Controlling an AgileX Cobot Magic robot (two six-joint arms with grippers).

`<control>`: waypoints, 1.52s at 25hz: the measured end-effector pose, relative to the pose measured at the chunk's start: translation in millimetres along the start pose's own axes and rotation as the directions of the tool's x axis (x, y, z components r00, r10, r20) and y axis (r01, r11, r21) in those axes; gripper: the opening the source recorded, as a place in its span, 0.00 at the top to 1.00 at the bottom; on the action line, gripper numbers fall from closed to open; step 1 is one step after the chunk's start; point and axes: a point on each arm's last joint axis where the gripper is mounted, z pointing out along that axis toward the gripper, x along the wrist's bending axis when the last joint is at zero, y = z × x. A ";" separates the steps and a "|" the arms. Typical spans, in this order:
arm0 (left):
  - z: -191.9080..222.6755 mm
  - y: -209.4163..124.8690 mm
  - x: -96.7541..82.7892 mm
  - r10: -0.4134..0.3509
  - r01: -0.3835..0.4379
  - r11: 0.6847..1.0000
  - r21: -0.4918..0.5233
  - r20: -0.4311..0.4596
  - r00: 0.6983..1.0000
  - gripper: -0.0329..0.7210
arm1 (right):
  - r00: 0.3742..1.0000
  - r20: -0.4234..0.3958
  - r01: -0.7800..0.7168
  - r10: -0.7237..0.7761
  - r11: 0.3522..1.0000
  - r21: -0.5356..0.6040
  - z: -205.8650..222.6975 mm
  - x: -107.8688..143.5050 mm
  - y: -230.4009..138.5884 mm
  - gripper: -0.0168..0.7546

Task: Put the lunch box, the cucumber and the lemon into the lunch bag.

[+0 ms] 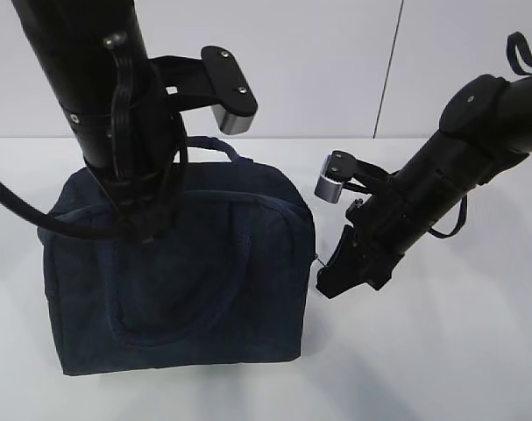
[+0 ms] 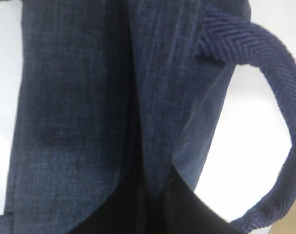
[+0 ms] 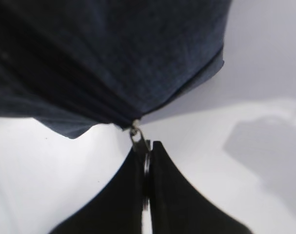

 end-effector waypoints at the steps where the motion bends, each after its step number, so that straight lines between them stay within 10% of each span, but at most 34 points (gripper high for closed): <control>1: 0.0 0.3 -0.5 0.002 -0.002 1.000 0.000 0.000 1.000 0.96 | 1.000 -0.001 -0.002 0.002 1.000 0.005 0.1 0.0 -0.5 1.00; 38: -0.2 3.1 -6.0 -0.028 0.030 0.999 -0.029 0.060 0.998 0.96 | 0.998 0.029 -0.050 0.050 0.998 -0.032 4.5 -6.2 1.1 1.00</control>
